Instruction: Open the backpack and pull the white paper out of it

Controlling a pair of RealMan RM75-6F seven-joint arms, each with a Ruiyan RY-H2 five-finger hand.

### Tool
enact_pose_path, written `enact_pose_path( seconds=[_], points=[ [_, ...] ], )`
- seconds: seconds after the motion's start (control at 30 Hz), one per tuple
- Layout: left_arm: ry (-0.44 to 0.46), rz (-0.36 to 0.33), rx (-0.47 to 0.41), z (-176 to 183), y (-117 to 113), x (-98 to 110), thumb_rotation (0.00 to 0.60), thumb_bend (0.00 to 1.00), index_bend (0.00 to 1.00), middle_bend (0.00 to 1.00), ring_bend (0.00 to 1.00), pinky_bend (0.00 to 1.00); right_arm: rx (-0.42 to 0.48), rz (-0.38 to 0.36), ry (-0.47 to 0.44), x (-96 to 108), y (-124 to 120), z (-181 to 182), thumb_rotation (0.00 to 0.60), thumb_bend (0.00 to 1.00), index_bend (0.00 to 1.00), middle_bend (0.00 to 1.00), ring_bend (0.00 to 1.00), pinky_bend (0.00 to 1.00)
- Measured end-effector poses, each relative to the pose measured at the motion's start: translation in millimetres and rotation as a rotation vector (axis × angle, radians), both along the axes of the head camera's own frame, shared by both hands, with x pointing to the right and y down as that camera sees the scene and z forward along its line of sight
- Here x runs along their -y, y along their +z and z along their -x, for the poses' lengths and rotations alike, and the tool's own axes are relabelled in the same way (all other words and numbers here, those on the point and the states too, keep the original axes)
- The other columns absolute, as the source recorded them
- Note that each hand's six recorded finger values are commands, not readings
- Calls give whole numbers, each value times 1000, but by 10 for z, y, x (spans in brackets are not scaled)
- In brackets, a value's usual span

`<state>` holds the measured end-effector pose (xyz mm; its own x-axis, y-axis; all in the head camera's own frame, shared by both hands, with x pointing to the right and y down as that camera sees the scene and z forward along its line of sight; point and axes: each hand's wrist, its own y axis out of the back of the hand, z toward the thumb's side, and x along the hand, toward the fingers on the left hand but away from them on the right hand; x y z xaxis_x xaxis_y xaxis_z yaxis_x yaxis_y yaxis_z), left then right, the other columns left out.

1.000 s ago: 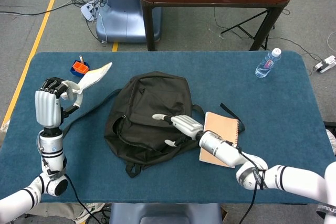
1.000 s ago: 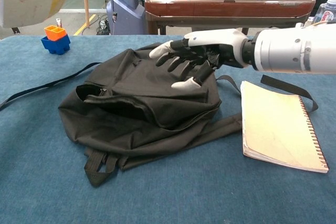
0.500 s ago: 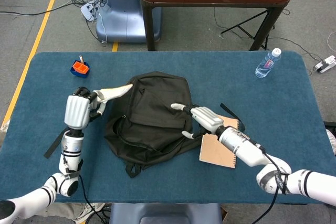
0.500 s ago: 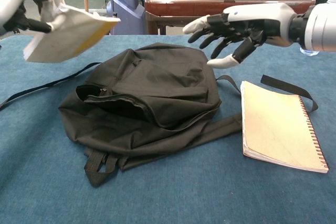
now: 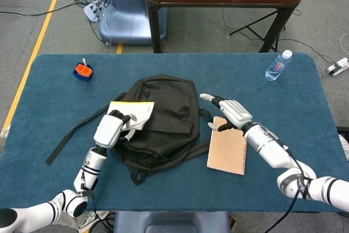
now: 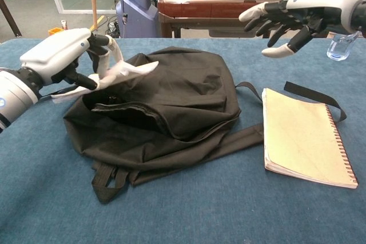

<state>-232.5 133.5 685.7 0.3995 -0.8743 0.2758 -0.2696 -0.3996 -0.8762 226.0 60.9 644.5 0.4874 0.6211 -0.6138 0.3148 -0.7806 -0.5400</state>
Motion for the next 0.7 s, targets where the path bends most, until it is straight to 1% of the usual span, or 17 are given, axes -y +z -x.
enact_pose_path(
  seconds=[0.03, 0.07, 0.13, 0.2, 0.23, 0.27, 0.33, 0.37, 0.47, 0.53, 0.7],
  points=[
    [-2, 22, -4, 1, -18, -4, 516, 204, 271, 442, 420, 324, -9, -1, 6, 5, 3, -45, 600, 302, 81, 138, 125, 208],
    [-3, 41, -5, 9, -40, -5, 503, 204, 249, 425, 406, 319, -16, -2, 11, 8, 3, -77, 600, 302, 81, 138, 125, 208],
    [-5, 74, 8, 68, -105, 14, 492, 204, 221, 399, 382, 309, -29, -4, 20, 12, 2, -148, 600, 303, 81, 139, 125, 208],
    [-12, 84, 44, 193, -168, 59, 488, 204, 215, 392, 377, 302, -38, -3, 27, 12, -2, -203, 600, 306, 81, 142, 125, 208],
    [-19, 82, 64, 262, -191, 85, 494, 204, 216, 392, 377, 300, -45, -2, 33, 12, -10, -244, 600, 311, 81, 146, 125, 208],
    [-29, 77, 86, 342, -211, 112, 517, 204, 217, 392, 377, 299, -49, -1, 38, 11, -18, -280, 600, 314, 81, 153, 125, 208],
    [-68, 64, 131, 548, -242, 165, 587, 204, 226, 391, 377, 298, -60, 0, 54, -1, -43, -379, 600, 321, 81, 183, 125, 207],
    [-86, 62, 145, 634, -250, 181, 600, 204, 234, 391, 377, 297, -66, -3, 61, -6, -57, -425, 600, 322, 84, 203, 127, 207],
    [-139, 70, 195, 912, -275, 202, 600, 204, 257, 391, 377, 297, -92, -22, 76, -50, -88, -574, 600, 330, 128, 245, 152, 207],
    [-171, 73, 245, 1123, -311, 193, 600, 204, 269, 391, 377, 297, -118, -45, 80, -96, -108, -683, 600, 338, 168, 270, 176, 208],
    [-249, 80, 356, 1609, -445, 53, 600, 204, 294, 391, 377, 297, -181, -115, 106, -253, -183, -955, 600, 352, 253, 323, 228, 222]
  ],
)
